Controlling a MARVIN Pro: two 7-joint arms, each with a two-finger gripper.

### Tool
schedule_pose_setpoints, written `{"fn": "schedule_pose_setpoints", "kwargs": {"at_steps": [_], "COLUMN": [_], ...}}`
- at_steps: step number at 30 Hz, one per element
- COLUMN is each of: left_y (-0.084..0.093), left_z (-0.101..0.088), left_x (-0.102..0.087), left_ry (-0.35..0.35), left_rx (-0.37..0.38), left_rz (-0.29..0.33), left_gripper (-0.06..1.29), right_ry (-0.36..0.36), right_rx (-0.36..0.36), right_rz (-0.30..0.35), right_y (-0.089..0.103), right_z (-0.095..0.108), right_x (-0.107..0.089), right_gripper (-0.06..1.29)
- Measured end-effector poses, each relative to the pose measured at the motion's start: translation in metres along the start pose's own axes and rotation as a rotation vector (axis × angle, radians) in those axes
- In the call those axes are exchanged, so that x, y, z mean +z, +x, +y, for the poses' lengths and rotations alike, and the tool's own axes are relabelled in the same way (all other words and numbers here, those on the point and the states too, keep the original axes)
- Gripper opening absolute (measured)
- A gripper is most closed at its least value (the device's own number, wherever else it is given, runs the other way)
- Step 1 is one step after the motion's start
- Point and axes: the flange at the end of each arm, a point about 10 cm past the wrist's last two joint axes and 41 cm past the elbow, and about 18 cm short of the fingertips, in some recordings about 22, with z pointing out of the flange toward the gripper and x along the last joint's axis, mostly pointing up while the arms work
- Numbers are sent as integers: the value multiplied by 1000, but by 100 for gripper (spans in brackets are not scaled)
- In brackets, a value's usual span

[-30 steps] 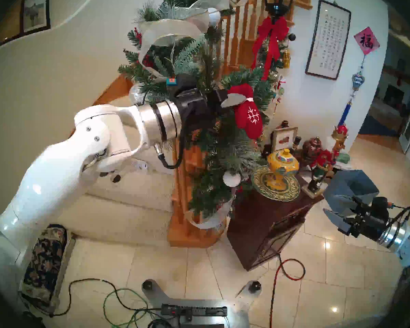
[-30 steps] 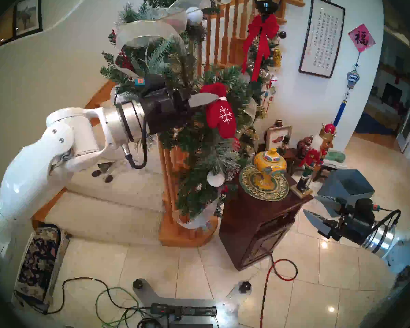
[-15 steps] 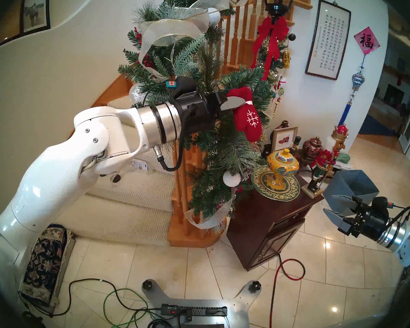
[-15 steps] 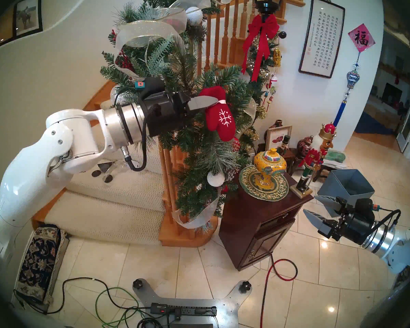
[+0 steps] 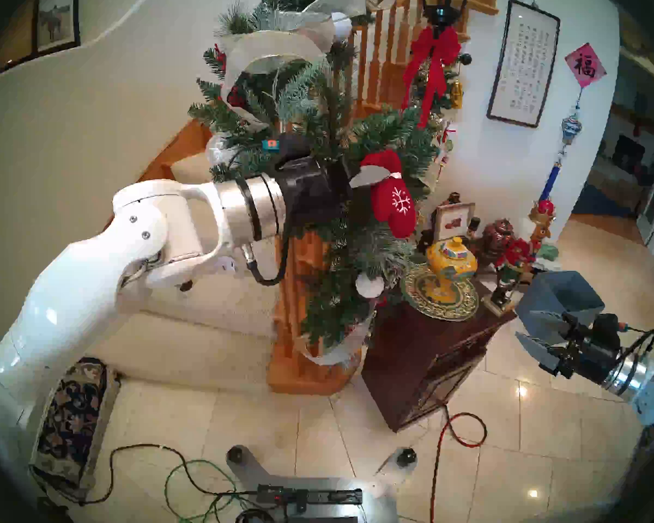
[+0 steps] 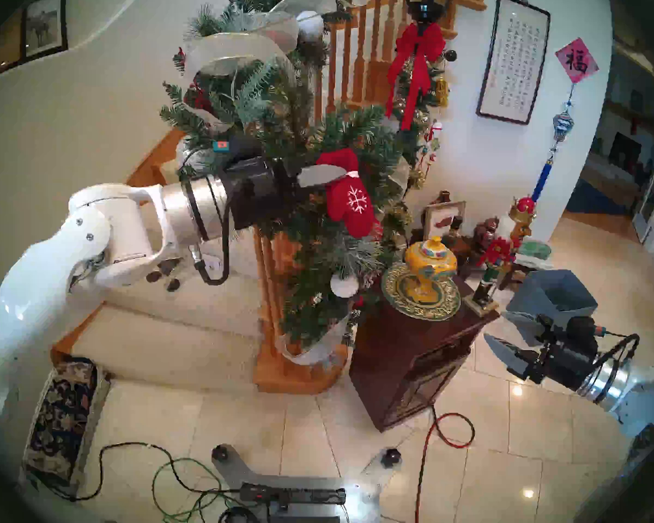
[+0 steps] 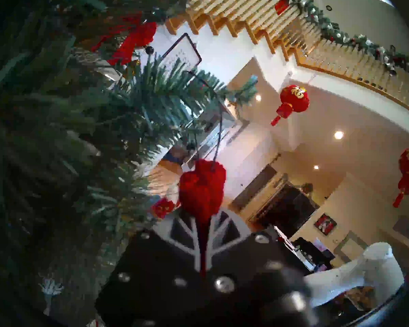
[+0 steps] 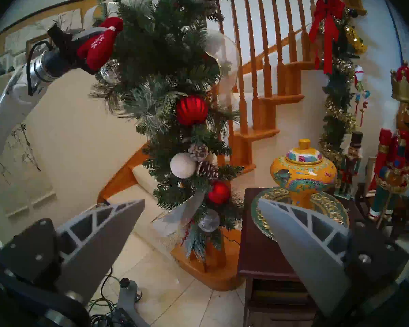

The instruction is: Hang the ornament onto the Christmas-tree-style decoration

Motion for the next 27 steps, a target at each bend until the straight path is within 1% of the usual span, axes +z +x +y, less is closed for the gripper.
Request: {"fn": "schedule_pose_setpoints", "kwargs": {"at_steps": [9, 10, 11, 12, 13, 14, 15, 16, 17, 18, 22, 27], "left_y": [-3, -3, -3, -3, -2, -2, -2, -2, -1, -1, 0, 0], "left_z": [-2, -2, -2, -2, -1, 0, 0, 1, 1, 3, 6, 18], "left_x": [-5, -6, -6, -7, -7, -7, -7, -8, -8, -8, -10, -13], "left_ry": [20, 22, 23, 23, 23, 23, 23, 24, 24, 25, 30, 41], "left_rx": [-6, -5, -5, -4, -2, 0, 1, 3, 5, 9, 23, 80], "left_rz": [4, 5, 6, 7, 8, 10, 11, 12, 13, 14, 15, 13], "left_gripper": [-2, 2, 13, 38, 46, 77, 94, 107, 117, 123, 123, 123], "right_ry": [1, 1, 1, 1, 1, 1, 1, 1, 1, 1, 1, 1], "right_rx": [0, 0, 0, 0, 0, 0, 0, 0, 0, 0, 0, 0], "right_rz": [0, 0, 0, 0, 0, 0, 0, 0, 0, 0, 0, 0], "right_y": [0, 0, 0, 0, 0, 0, 0, 0, 0, 0, 0, 0], "right_z": [0, 0, 0, 0, 0, 0, 0, 0, 0, 0, 0, 0], "right_x": [0, 0, 0, 0, 0, 0, 0, 0, 0, 0, 0, 0], "right_gripper": [125, 125, 125, 125, 125, 125, 125, 125, 125, 125, 125, 125]}}
